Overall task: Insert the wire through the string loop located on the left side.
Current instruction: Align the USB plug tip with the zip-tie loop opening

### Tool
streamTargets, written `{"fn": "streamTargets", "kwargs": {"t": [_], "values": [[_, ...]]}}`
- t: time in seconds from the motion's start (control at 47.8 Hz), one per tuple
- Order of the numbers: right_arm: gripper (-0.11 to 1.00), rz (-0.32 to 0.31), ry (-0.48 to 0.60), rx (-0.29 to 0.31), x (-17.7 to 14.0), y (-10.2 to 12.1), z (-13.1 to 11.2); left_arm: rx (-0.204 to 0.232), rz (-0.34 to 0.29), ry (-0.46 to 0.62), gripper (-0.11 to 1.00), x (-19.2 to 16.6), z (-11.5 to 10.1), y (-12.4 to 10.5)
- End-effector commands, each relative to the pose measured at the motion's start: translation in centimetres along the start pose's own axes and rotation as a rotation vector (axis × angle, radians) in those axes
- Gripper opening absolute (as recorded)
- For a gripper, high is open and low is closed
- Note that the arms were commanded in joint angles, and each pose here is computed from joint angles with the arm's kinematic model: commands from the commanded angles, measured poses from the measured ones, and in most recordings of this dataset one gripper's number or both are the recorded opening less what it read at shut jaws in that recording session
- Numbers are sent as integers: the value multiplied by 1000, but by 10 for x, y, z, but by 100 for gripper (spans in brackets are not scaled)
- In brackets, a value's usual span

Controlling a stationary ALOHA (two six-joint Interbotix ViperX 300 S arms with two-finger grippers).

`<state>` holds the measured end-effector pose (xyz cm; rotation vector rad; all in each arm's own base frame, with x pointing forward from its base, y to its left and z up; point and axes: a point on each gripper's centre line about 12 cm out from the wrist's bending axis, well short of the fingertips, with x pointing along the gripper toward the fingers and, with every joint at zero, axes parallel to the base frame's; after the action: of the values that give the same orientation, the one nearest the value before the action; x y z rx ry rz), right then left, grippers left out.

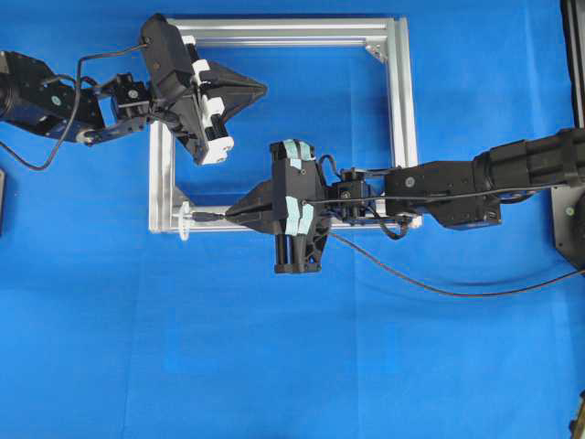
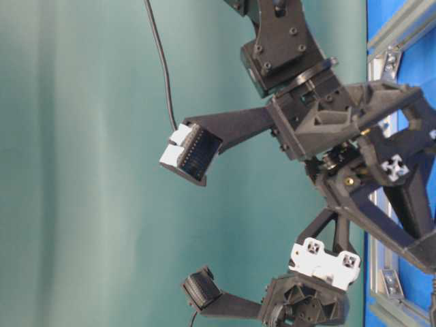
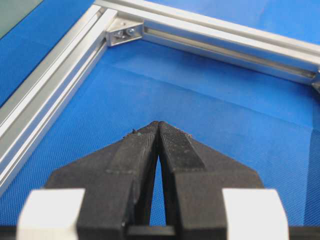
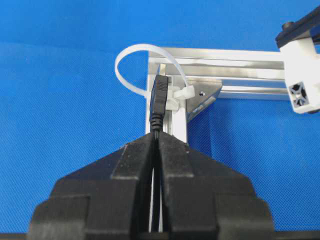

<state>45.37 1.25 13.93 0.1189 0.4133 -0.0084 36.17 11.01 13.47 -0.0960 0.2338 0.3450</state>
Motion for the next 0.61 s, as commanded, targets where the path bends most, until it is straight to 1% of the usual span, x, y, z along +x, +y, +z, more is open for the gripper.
{"fn": "streamTargets", "kwargs": {"t": [0.0, 0.586], "values": [[0, 2, -38, 3, -3, 0, 14, -1, -6, -44, 0, -2, 15, -2], [0, 3, -43, 3, 1, 1, 15, -1, -6, -44, 0, -2, 15, -2]]}}
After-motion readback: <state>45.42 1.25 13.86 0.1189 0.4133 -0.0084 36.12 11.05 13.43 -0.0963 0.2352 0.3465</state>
